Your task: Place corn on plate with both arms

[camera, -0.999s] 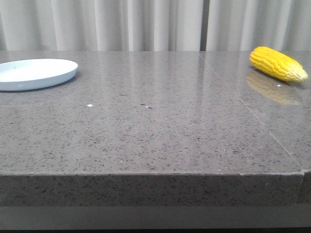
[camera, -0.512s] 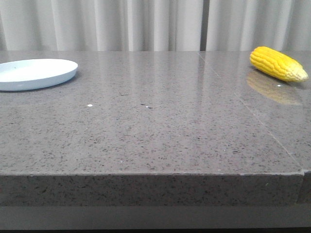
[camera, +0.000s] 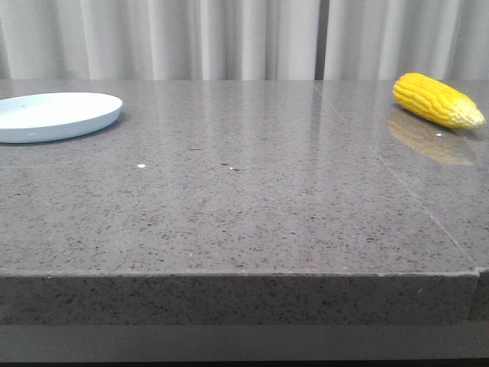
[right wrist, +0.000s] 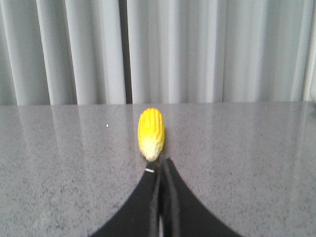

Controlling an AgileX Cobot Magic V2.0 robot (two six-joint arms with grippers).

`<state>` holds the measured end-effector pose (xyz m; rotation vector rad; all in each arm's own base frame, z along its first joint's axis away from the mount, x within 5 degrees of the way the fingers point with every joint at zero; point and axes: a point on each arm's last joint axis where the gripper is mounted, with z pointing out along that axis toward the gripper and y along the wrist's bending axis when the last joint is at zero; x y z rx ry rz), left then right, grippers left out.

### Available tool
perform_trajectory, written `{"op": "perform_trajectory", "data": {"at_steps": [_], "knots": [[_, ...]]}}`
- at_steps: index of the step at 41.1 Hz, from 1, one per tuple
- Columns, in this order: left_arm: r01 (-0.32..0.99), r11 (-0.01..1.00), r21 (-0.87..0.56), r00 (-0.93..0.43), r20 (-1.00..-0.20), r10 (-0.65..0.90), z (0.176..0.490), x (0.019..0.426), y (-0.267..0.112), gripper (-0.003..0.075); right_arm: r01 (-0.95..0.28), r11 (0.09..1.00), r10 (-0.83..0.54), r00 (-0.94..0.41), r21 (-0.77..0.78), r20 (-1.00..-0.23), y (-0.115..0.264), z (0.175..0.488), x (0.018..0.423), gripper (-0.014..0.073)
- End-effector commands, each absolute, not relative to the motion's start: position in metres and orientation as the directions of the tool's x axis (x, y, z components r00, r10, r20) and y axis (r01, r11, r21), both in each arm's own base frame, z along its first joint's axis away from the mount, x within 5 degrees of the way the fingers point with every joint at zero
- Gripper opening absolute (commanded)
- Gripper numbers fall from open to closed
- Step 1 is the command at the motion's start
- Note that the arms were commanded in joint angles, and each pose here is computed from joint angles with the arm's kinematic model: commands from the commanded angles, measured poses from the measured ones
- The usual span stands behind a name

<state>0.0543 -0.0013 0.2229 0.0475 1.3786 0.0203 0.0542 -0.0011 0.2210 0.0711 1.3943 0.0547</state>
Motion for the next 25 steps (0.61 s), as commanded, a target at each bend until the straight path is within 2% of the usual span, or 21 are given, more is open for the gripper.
{"op": "perform_trajectory", "data": {"at_steps": [1, 6, 12, 20, 25], "knots": [[0.012, 1.000, 0.020, 0.371, -0.929, 0.014, 0.260, 0.044, -0.001, -0.0020, 0.001, 0.998, 0.063, 0.342, 0.067, -0.937, -0.001, 0.260, 0.042, -0.0087], [0.010, 1.000, 0.020, 0.438, -0.899, 0.013, 0.295, 0.035, -0.001, -0.0020, -0.003, 0.998, 0.063, 0.330, 0.066, -0.942, -0.001, 0.292, 0.033, -0.0087], [0.006, 1.000, 0.026, 0.414, -0.910, 0.021, 0.338, 0.031, -0.001, -0.0020, -0.003, 0.998, 0.064, 0.256, 0.066, -0.965, 0.000, 0.329, 0.029, -0.0087], [0.003, 0.999, 0.032, 0.317, -0.948, 0.030, 0.386, 0.044, 0.000, -0.0020, 0.000, 0.998, 0.066, 0.113, 0.066, -0.991, 0.000, 0.367, 0.041, -0.0087], [0.004, 0.999, 0.034, 0.177, -0.984, 0.033, 0.399, 0.061, 0.000, -0.0020, 0.005, 0.998, 0.067, -0.016, 0.067, -0.998, 0.000, 0.378, 0.056, -0.0087]]}}
